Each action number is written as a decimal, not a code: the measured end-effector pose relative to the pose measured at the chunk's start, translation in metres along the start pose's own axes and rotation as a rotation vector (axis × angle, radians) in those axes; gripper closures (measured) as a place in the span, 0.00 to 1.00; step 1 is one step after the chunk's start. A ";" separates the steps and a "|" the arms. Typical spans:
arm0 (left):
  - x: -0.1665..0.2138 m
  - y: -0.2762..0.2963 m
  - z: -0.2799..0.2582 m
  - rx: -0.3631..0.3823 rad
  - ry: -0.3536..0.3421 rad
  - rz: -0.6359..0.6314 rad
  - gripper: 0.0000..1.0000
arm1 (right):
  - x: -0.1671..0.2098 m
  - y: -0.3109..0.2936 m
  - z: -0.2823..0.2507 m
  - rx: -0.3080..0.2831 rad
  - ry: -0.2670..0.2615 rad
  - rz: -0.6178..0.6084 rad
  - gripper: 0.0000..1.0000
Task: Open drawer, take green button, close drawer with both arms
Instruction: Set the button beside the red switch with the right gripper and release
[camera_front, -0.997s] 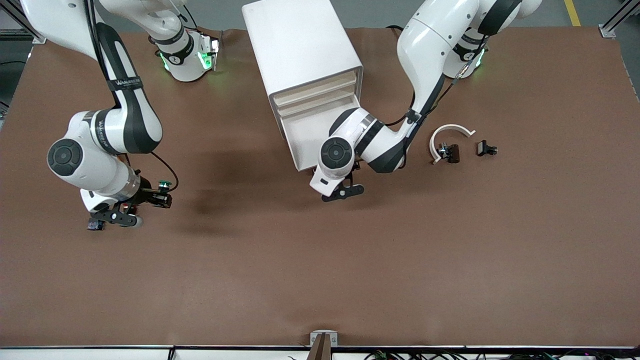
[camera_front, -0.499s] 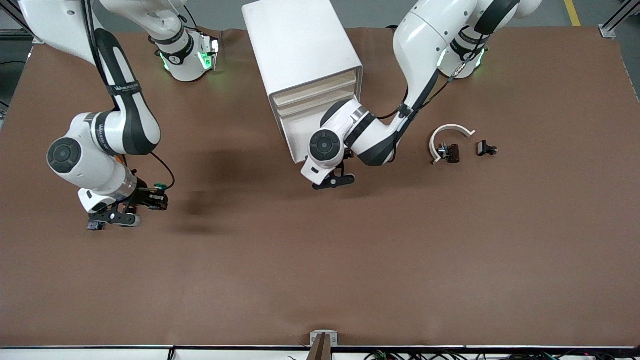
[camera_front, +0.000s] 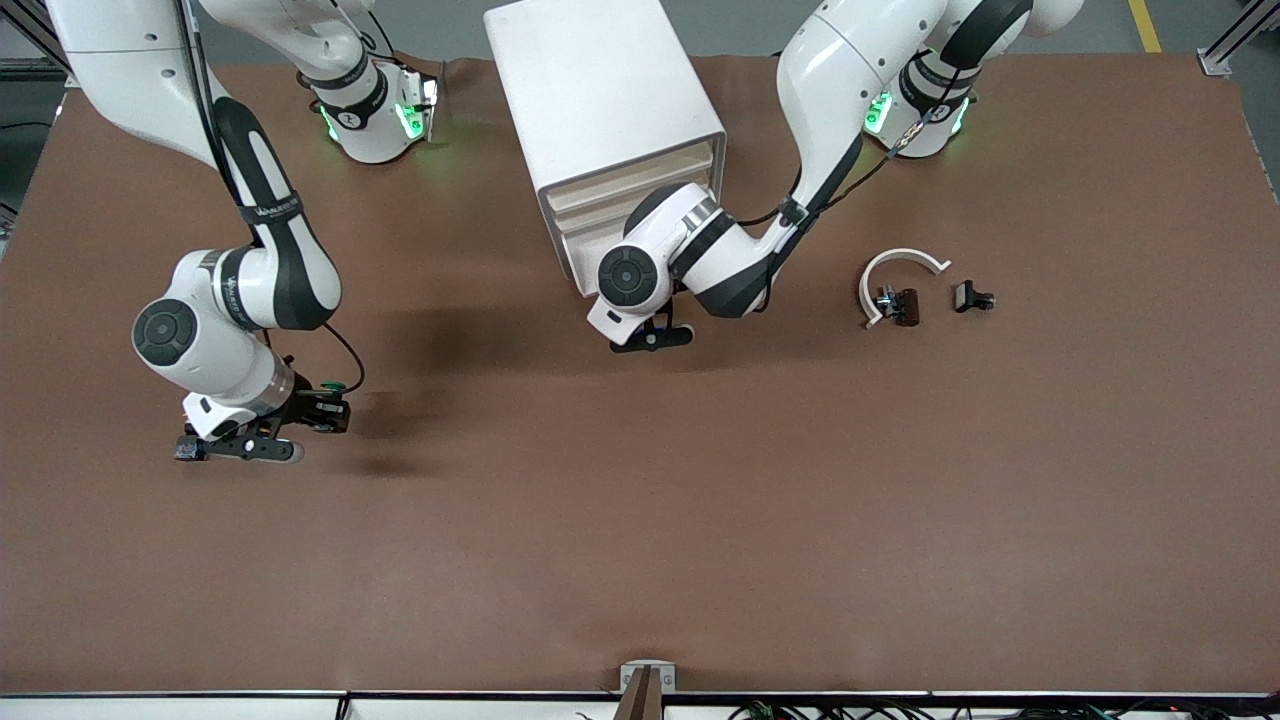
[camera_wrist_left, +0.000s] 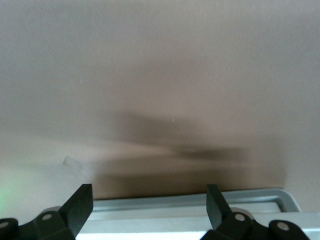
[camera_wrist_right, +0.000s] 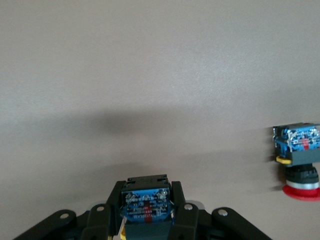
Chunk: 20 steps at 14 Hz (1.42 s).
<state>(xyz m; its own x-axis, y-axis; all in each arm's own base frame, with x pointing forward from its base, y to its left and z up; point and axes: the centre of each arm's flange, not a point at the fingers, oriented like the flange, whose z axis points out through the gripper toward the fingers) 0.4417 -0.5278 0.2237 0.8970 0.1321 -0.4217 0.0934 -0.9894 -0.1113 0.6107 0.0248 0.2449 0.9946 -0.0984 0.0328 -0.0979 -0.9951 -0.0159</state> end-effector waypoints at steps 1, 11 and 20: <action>-0.002 0.000 0.002 -0.003 -0.029 -0.007 0.00 | 0.002 0.005 0.004 -0.001 0.001 -0.003 0.59; -0.010 -0.002 0.023 -0.067 -0.246 -0.079 0.00 | 0.008 0.043 0.035 -0.013 0.009 -0.012 0.59; -0.004 -0.008 0.035 -0.108 -0.376 -0.135 0.00 | 0.009 0.044 0.061 -0.020 0.031 -0.013 0.59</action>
<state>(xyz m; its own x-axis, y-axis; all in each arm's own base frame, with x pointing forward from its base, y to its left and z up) 0.4219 -0.5179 0.1944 0.6553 0.2542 -0.7114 0.2618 -0.9597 -0.1018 0.6174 -0.0188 0.1832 0.9943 -0.0854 0.0637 -0.0859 -0.9963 0.0047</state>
